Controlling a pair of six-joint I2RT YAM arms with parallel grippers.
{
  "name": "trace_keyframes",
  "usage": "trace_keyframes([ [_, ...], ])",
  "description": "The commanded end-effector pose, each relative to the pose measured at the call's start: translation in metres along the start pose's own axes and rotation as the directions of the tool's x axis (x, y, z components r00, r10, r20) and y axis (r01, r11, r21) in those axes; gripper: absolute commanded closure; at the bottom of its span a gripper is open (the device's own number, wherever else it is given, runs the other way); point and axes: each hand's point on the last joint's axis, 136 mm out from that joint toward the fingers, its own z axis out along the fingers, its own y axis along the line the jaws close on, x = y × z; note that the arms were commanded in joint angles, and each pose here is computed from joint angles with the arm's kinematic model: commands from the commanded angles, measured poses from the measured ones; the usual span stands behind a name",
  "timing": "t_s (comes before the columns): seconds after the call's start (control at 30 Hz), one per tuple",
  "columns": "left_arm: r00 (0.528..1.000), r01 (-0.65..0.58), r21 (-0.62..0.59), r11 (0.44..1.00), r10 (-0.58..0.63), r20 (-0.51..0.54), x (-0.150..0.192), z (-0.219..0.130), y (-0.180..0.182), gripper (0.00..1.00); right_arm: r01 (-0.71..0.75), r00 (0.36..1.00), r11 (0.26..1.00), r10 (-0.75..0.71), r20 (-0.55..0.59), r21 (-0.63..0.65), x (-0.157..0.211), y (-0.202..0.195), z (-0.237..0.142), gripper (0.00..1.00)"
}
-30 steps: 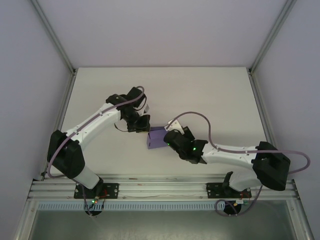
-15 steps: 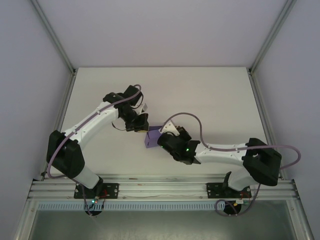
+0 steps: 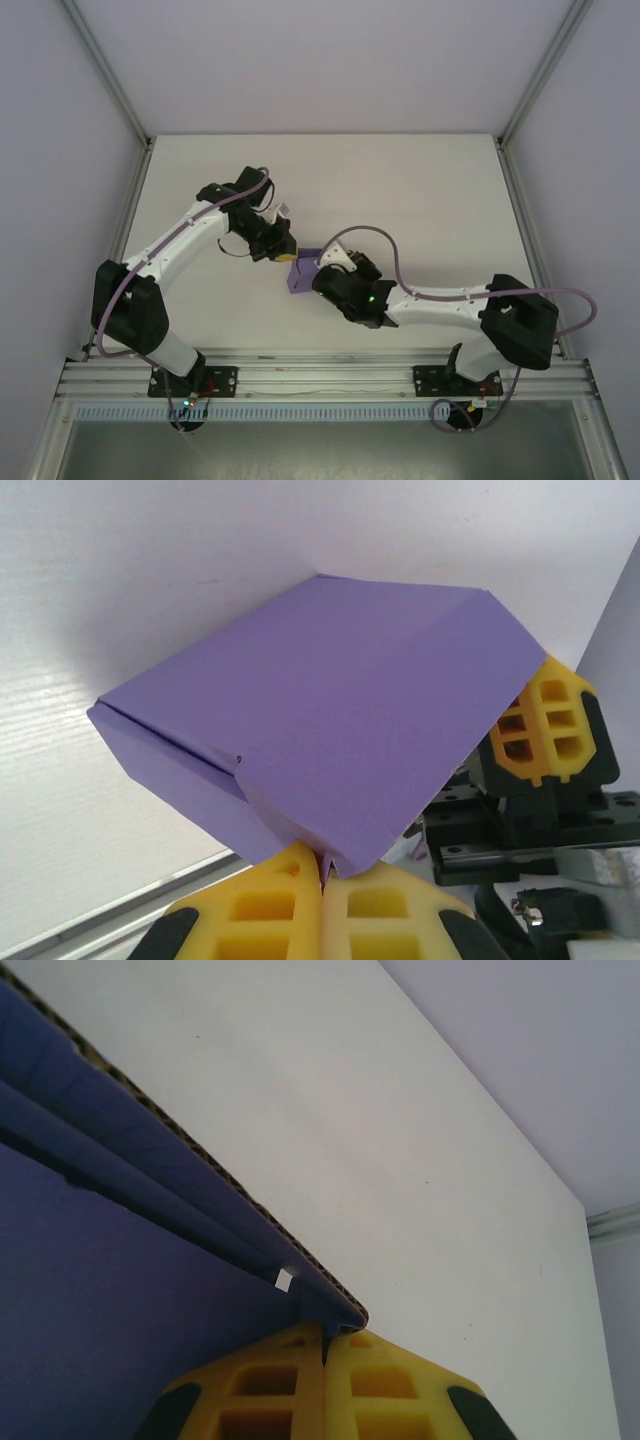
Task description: Assemble paper box
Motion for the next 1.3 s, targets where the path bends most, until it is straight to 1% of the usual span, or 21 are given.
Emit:
trace_keyframes([
  [0.0,1.0,0.008,0.144,0.989,-0.011,0.018,-0.008,0.0,-0.032,1.0,0.233,0.957,0.94,-0.268,-0.115,-0.248,0.058,0.058,0.001,1.0],
  [0.1,0.997,0.066,0.196,0.978,-0.074,0.036,-0.013,0.0,-0.038,1.0,0.258,0.949,0.934,-0.293,-0.117,-0.247,0.059,0.06,0.002,1.0],
  [0.17,0.998,0.038,0.217,0.976,-0.049,0.048,-0.014,-0.003,-0.043,1.0,0.268,0.946,0.932,-0.303,-0.118,-0.244,0.059,0.06,0.003,1.0],
  [0.2,0.998,0.019,0.191,0.981,-0.029,0.047,-0.012,-0.004,-0.04,1.0,0.272,0.944,0.933,-0.306,-0.12,-0.237,0.059,0.059,0.004,1.0],
  [0.23,0.998,0.031,0.143,0.989,-0.038,0.049,-0.011,-0.004,-0.032,1.0,0.278,0.942,0.93,-0.313,-0.119,-0.24,0.06,0.06,0.004,1.0],
  [0.27,0.998,0.041,0.13,0.991,-0.048,0.052,-0.011,-0.003,-0.028,1.0,0.282,0.941,0.928,-0.317,-0.12,-0.246,0.059,0.061,0.004,1.0],
  [0.4,0.985,0.161,0.253,0.954,-0.171,0.018,-0.013,0.006,-0.036,1.0,0.294,0.936,0.915,-0.334,-0.111,-0.277,0.061,0.068,0.003,1.0],
  [0.43,0.985,0.156,0.264,0.952,-0.169,0.025,-0.015,0.004,-0.04,1.0,0.301,0.934,0.914,-0.34,-0.108,-0.271,0.061,0.067,0.005,1.0],
  [0.53,0.986,0.134,0.228,0.964,-0.153,0.066,-0.017,-0.005,-0.04,1.0,0.335,0.923,0.906,-0.371,-0.102,-0.259,0.061,0.065,0.006,1.0],
  [0.63,0.985,0.136,0.253,0.958,-0.157,0.065,-0.018,-0.008,-0.043,1.0,0.348,0.918,0.898,-0.384,-0.094,-0.27,0.063,0.066,0.005,1.0],
  [0.67,0.985,0.145,0.243,0.959,-0.164,0.06,-0.017,-0.007,-0.041,1.0,0.346,0.919,0.898,-0.383,-0.095,-0.27,0.063,0.066,0.005,1.0],
  [0.73,0.989,0.129,0.262,0.956,-0.145,0.04,-0.015,-0.007,-0.044,1.0,0.349,0.916,0.895,-0.388,-0.097,-0.279,0.066,0.067,0.004,1.0],
  [0.8,0.995,0.087,0.315,0.945,-0.098,0.019,-0.013,-0.006,-0.051,1.0,0.352,0.915,0.894,-0.391,-0.1,-0.279,0.069,0.066,0.004,1.0],
  [0.87,1.0,-0.008,0.389,0.921,0.011,-0.005,-0.006,-0.007,-0.062,1.0,0.362,0.911,0.894,-0.4,-0.105,-0.265,0.071,0.062,0.003,1.0],
  [0.9,0.997,-0.057,0.393,0.918,0.07,-0.019,0.0,-0.005,-0.061,1.0,0.363,0.91,0.891,-0.402,-0.105,-0.272,0.072,0.061,0.003,1.0],
  [0.97,0.989,-0.117,0.374,0.92,0.142,-0.04,0.008,0.0,-0.053,1.0,0.354,0.915,0.892,-0.393,-0.094,-0.283,0.073,0.061,0.001,1.0],
  [1.0,0.988,-0.117,0.348,0.93,0.143,-0.049,0.01,0.004,-0.045,1.0,0.345,0.918,0.891,-0.386,-0.092,-0.296,0.073,0.061,0.001,1.0],
  [1.07,0.988,-0.117,0.34,0.933,0.146,-0.059,0.012,0.01,-0.038,1.0,0.33,0.926,0.895,-0.368,-0.08,-0.299,0.07,0.059,0.0,1.0],
  [1.1,0.991,-0.096,0.304,0.948,0.118,-0.055,0.009,0.013,-0.03,1.0,0.323,0.929,0.898,-0.361,-0.078,-0.3,0.068,0.057,-0.001,1.0],
  [1.23,0.993,-0.088,0.282,0.955,0.106,-0.049,0.002,0.019,-0.025,1.0,0.303,0.94,0.903,-0.336,-0.061,-0.305,0.06,0.053,-0.005,1.0],
  [1.27,0.995,-0.087,0.223,0.971,0.095,-0.026,-0.002,0.02,-0.016,1.0,0.29,0.946,0.907,-0.321,-0.055,-0.305,0.057,0.052,-0.005,1.0],
])
